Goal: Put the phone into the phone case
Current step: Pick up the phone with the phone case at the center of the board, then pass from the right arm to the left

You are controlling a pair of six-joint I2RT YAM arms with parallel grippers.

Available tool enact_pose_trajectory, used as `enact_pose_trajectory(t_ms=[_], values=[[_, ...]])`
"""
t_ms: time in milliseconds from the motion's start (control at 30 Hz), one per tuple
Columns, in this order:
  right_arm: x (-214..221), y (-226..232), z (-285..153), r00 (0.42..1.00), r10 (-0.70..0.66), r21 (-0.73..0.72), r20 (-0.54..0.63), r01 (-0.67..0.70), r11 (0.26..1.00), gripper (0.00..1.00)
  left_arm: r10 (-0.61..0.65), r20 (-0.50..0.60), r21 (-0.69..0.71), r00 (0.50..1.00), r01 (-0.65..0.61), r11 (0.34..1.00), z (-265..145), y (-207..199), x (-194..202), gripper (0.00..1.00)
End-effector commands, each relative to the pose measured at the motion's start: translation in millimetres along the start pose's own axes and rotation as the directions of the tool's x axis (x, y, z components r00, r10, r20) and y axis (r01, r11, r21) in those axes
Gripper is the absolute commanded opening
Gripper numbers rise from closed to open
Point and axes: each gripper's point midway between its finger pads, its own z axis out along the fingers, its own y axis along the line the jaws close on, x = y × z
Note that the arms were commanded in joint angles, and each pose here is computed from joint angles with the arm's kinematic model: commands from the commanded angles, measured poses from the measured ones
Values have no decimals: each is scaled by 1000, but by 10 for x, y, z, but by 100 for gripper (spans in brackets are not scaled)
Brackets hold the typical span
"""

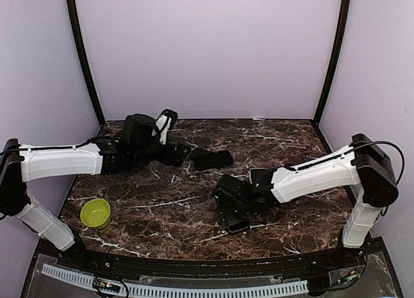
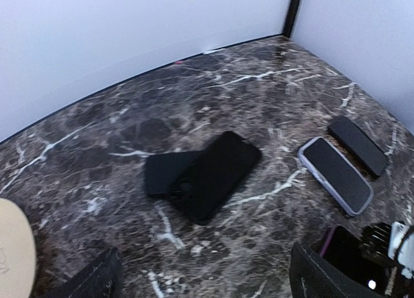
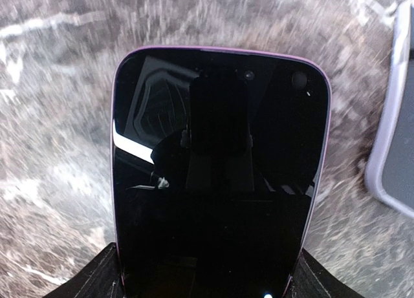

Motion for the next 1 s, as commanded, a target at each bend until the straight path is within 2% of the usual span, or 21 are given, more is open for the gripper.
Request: enact_pose_trajectory(t_ms=[0, 100, 133, 167, 267, 400, 533, 833, 900, 967], values=[[-486, 18, -298, 973, 38, -20, 227, -34, 999, 24, -28, 54, 218, 998, 15, 976, -44, -549, 36, 91], [-667, 26, -469, 951, 47, -35, 305, -38, 999, 23, -134, 40, 364, 990, 110, 925, -114, -786, 114, 93], [-734, 41, -544, 941, 50, -47, 336, -36, 998, 23, -161, 72, 402, 984, 119, 908, -148, -842, 33, 93], [-807, 70, -629, 927, 53, -63, 370, -32, 998, 22, -188, 46, 453, 981, 147, 879, -183, -930, 94, 93], [-1018, 215, -933, 872, 47, -122, 487, 15, 992, 23, -234, 59, 554, 970, 163, 816, -297, -1112, 71, 93], [-1214, 379, -1307, 794, 61, -188, 605, 68, 980, 24, -264, 95, 600, 960, 156, 784, -419, -1234, 78, 94], [-1294, 469, -1484, 753, 70, -219, 654, 101, 970, 24, -290, 133, 616, 948, 150, 774, -517, -1259, 22, 93], [-1313, 598, -1688, 705, 37, -220, 708, 171, 960, 24, -279, 135, 629, 951, 135, 766, -539, -1310, 34, 73], [-1327, 596, -1724, 697, 35, -220, 716, 177, 959, 24, -274, 138, 633, 952, 129, 764, -548, -1322, 32, 65], [-1341, 595, -1748, 690, 29, -214, 723, 184, 959, 24, -273, 144, 642, 951, 120, 757, -572, -1340, 21, 51]])
